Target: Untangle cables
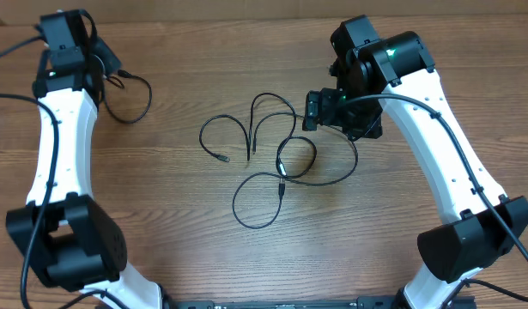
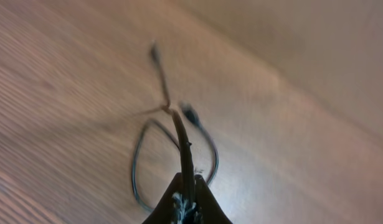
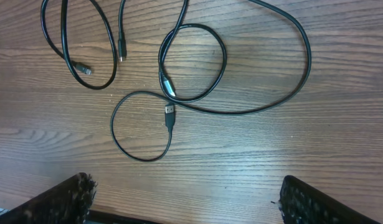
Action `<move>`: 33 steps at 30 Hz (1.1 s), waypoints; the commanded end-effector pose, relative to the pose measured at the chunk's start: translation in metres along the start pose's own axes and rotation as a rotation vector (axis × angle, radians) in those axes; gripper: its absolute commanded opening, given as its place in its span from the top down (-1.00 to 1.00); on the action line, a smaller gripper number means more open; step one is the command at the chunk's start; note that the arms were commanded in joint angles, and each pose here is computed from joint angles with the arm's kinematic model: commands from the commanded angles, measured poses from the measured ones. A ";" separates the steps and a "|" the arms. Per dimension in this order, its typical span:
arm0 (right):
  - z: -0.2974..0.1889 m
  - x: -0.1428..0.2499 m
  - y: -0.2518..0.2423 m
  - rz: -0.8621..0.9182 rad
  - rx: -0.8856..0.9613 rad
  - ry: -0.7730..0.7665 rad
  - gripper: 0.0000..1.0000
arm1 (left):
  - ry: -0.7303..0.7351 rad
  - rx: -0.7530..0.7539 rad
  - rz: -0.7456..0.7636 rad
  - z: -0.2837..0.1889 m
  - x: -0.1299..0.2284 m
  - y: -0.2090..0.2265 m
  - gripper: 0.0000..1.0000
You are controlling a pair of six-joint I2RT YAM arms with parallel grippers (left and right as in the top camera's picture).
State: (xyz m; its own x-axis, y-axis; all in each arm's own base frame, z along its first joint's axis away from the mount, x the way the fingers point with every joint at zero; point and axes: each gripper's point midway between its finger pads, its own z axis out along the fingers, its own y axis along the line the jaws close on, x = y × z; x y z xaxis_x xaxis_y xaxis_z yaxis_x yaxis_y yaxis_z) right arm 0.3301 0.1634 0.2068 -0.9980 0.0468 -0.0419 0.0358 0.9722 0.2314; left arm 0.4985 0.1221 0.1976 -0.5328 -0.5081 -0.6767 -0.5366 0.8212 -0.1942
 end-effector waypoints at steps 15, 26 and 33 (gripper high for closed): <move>-0.004 -0.004 0.005 -0.035 -0.016 -0.036 -0.94 | 0.414 -0.333 0.171 -0.023 0.096 0.074 -0.99; -0.003 0.007 0.007 -0.072 -0.004 -0.003 -0.96 | 0.534 -0.065 0.070 0.001 0.126 0.026 -0.99; -0.003 0.009 0.007 -0.073 0.000 0.007 -0.96 | 0.576 -0.321 0.074 0.040 0.144 0.089 -1.00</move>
State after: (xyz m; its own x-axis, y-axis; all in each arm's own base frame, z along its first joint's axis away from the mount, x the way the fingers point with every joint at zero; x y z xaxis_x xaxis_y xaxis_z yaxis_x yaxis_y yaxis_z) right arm 0.3235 0.1688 0.2055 -0.9992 -0.0126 -0.0370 -0.0206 0.9744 0.2239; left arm 0.4109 0.0982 0.0762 -0.8219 -0.5377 -0.1880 -0.5479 0.8366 0.0022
